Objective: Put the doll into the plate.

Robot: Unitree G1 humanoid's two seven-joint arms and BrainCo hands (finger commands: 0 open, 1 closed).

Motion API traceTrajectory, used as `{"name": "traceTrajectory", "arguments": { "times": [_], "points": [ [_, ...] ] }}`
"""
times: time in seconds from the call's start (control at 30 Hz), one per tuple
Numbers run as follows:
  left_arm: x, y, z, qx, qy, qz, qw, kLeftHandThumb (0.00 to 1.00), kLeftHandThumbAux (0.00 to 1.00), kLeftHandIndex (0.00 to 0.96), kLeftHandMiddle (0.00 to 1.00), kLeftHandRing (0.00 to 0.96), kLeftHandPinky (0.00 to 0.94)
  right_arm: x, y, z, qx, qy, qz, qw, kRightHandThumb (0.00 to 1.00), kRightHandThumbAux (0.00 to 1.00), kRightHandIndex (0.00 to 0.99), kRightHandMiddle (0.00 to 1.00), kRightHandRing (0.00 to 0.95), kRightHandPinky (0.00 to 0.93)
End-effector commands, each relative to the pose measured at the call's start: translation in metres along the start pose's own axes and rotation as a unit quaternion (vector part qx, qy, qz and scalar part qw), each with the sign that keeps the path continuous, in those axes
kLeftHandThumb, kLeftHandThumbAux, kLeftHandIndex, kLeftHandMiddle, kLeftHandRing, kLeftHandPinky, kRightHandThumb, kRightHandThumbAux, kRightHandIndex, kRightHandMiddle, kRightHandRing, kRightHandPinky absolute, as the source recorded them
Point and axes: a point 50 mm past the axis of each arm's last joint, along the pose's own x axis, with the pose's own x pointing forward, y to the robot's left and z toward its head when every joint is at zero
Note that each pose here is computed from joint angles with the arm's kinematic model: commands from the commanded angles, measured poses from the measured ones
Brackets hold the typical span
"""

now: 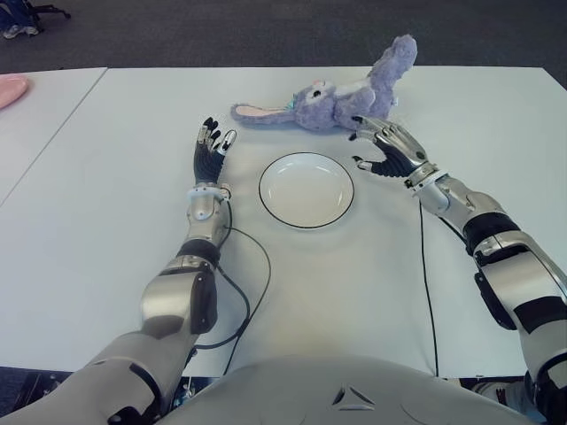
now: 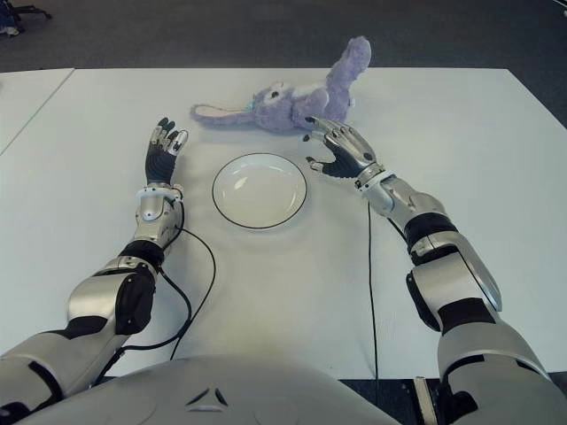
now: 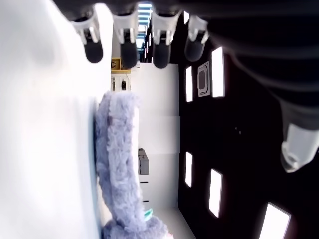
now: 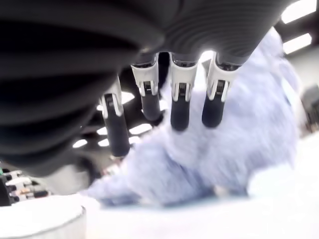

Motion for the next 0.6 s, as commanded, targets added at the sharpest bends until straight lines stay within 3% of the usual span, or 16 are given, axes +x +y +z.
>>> {"name": "traceTrajectory", "arguments": {
  "times": [0.03,0.6],
  "points": [
    [-0.097,0.001,-0.103,0.012,0.246,0.02,0.969,0.0,0.547,0.043,0.095,0.09,0.074,0.015,0.002,0.013,-0.026,-0.03,-0.024,0.999,0.363,0.477,0.11,0.005,0.002,0.001],
    [-0.096,-0.001,-0.102,0.014,0.248,0.024,0.968,0.0,0.561,0.041,0.093,0.09,0.074,0.037,-0.005,0.012,-0.066,-0.012,-0.027,0.997,0.346,0.452,0.032,0.0,0.0,0.0]
  ]
}}
